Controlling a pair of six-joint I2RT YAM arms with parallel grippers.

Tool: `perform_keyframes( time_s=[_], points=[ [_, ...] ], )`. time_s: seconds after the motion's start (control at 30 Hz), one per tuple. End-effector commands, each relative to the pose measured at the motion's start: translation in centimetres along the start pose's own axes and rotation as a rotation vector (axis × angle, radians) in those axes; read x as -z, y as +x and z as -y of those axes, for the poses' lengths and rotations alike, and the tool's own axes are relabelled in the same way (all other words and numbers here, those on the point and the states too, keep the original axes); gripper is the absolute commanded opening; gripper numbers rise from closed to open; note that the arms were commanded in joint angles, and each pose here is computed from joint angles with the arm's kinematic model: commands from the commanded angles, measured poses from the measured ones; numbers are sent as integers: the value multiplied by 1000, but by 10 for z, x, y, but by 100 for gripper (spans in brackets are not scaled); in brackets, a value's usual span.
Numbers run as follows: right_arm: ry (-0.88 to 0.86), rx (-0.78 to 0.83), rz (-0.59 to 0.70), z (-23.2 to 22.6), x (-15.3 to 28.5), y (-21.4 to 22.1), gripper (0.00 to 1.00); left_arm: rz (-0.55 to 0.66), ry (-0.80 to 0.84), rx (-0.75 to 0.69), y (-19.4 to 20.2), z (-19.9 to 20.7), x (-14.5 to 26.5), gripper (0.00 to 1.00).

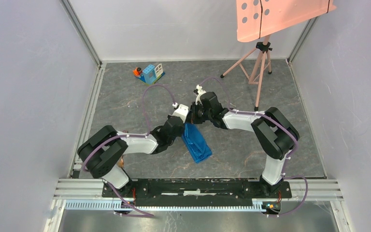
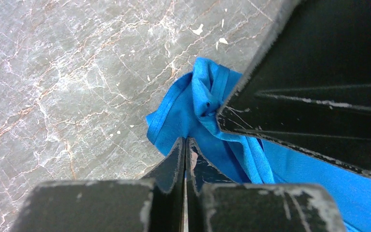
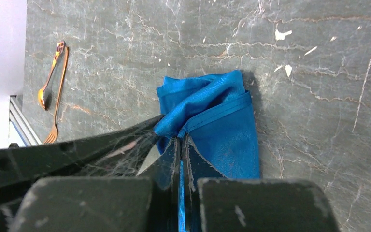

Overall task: Fold the napkin into a case and place the utensils inside
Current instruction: Stuff the top corner of the smaller-rectangle-folded napkin into the folded napkin.

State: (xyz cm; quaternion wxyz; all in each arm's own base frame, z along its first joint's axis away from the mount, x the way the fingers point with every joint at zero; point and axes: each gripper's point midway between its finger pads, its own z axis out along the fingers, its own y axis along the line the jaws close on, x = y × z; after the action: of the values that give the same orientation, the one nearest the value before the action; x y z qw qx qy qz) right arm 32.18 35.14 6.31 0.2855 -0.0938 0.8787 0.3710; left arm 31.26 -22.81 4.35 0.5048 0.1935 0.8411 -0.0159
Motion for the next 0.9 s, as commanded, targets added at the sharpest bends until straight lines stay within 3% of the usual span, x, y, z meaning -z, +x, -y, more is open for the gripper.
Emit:
perform_keyframes(
  time_s=[0.0, 0.53, 0.7, 0.87],
  points=[
    [-31, 43, 17, -8, 3, 0, 0, 140, 55, 168, -35, -2, 6, 2],
    [-27, 73, -76, -4, -17, 40, 0, 229, 160, 272, -41, 1, 15, 2],
    [-63, 44, -55, -13, -32, 31, 0, 244, 207, 289, -42, 8, 20, 2],
    [-147, -18, 57, -31, -38, -2, 0, 231, 212, 309, -34, 8, 23, 2]
  ],
)
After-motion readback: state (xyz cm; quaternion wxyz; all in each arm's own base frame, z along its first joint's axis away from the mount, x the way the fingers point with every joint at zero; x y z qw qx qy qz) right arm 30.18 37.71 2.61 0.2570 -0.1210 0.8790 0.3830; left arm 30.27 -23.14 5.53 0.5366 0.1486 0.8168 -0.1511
